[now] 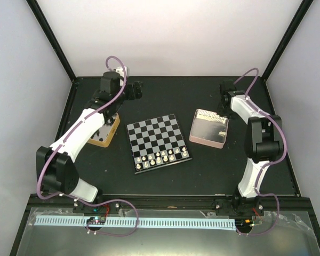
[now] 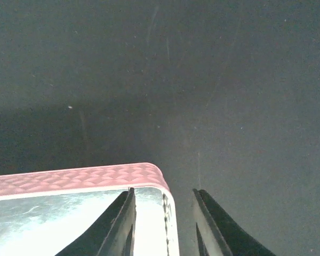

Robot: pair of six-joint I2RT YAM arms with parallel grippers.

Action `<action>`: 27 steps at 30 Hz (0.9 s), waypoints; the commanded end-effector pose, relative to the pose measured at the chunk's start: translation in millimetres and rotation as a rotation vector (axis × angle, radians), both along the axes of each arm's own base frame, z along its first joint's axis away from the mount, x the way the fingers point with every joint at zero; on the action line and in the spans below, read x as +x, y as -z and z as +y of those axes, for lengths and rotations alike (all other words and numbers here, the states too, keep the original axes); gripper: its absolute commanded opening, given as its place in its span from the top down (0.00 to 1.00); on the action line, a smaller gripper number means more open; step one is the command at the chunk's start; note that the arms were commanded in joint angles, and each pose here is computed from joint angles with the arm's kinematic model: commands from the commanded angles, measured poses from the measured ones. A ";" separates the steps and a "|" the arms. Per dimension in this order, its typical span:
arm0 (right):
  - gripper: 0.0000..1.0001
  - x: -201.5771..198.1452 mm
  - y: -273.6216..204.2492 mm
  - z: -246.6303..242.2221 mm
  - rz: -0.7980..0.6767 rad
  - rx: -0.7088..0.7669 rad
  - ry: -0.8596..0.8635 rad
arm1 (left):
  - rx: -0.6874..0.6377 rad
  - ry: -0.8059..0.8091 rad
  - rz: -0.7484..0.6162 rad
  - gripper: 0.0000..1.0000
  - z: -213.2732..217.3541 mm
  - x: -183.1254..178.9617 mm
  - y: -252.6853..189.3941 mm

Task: Set up the chess pieces on the board
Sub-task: Adjust the storage box at the center of the board, then pick up the chess piece from the storage box.

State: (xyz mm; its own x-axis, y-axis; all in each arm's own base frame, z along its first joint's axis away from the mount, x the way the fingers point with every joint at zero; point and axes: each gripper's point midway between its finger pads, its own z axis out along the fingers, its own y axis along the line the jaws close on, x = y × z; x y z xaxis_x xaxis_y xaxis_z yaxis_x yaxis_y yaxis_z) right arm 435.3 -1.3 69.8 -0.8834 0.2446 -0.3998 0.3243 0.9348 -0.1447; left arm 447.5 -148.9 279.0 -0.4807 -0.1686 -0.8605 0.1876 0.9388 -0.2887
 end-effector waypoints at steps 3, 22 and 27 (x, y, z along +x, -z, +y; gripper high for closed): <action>0.65 -14.3 -39.6 10.2 -0.011 0.088 0.051 | -0.025 0.043 -0.081 0.12 -9.9 17.2 -36.6; 0.78 -54.8 10.0 37.2 0.228 -0.084 0.103 | 0.109 0.096 -0.054 0.12 -2.0 -0.9 -20.8; 0.77 -63.5 22.1 31.1 0.267 -0.159 0.142 | 0.130 0.093 -0.058 0.12 3.9 -10.8 -17.6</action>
State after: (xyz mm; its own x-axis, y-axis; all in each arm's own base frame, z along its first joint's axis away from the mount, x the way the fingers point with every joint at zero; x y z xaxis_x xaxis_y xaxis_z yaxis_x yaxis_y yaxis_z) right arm 375.4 44.0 44.2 -0.9384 0.3017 -0.1685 0.3398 0.8943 -0.2913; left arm 447.7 -152.9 280.5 -0.4753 -0.0328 -0.8792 0.2746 0.9439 -0.1836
